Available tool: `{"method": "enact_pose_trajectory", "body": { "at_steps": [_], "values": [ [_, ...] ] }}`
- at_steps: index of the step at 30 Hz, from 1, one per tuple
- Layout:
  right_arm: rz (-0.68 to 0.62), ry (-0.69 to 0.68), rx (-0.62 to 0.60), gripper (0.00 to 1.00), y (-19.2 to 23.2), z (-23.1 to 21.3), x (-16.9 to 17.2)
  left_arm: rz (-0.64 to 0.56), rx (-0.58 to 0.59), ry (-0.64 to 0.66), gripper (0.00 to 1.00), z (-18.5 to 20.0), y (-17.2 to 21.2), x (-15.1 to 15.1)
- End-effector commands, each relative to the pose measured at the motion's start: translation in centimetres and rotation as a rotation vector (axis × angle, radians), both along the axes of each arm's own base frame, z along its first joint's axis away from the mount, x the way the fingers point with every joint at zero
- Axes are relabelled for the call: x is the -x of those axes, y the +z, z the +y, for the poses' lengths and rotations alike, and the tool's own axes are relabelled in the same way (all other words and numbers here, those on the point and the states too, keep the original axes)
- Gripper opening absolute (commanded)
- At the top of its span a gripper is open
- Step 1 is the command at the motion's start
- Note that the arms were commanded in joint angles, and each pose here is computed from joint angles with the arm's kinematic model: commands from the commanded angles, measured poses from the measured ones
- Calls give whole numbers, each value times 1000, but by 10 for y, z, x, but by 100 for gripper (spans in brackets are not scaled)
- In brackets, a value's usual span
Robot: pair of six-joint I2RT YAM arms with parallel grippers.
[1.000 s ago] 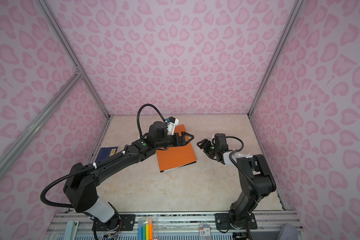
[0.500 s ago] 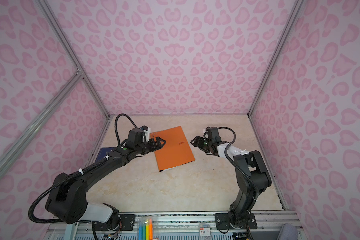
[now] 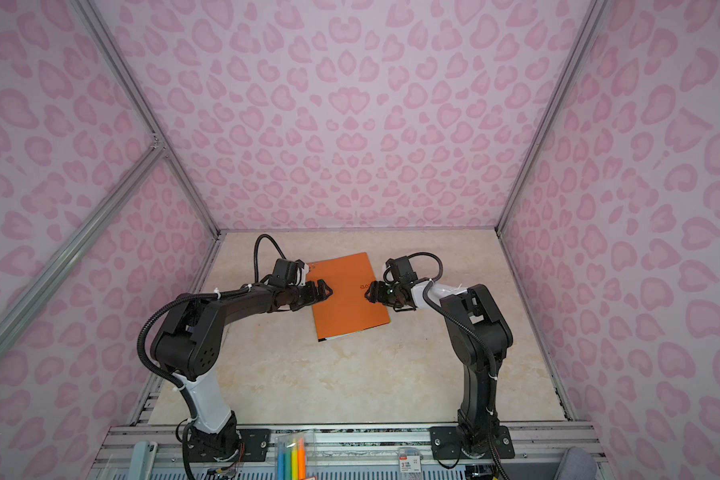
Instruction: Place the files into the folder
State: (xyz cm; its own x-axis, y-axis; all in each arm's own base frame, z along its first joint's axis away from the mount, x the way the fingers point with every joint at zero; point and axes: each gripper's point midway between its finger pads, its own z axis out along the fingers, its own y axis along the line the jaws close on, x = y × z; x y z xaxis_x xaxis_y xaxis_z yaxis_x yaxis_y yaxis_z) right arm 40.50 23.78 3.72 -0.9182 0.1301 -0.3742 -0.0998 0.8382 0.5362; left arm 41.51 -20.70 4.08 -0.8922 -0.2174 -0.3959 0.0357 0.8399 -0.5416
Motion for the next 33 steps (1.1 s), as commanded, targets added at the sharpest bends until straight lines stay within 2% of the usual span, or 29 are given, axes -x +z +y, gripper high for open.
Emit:
{"method": "enact_pose_trajectory", "body": {
  "at_steps": [1,8,13,17,21,25,29,33],
  "values": [
    [42,9,-24,73,-4,4,23,84,46,-78,98,-18,-18,26],
    [67,-20,-64,72,-2,-6,73,96,52,-139,98,-41,-18,75],
    [71,-47,-70,72,-1,-16,93,102,28,-87,98,-33,-18,104],
    [67,-45,-73,73,-1,-13,102,88,18,-49,98,-22,-11,117],
    [77,-51,-85,72,-3,-8,104,65,-2,-13,97,-12,-6,124],
    [70,-95,-78,73,1,-9,110,54,-29,-40,97,-12,-5,118],
    [53,-248,-59,73,0,-42,115,33,-21,-53,97,-16,5,105],
    [38,-279,-19,78,5,-65,115,-9,-42,-34,97,-8,19,95]
  ]
}}
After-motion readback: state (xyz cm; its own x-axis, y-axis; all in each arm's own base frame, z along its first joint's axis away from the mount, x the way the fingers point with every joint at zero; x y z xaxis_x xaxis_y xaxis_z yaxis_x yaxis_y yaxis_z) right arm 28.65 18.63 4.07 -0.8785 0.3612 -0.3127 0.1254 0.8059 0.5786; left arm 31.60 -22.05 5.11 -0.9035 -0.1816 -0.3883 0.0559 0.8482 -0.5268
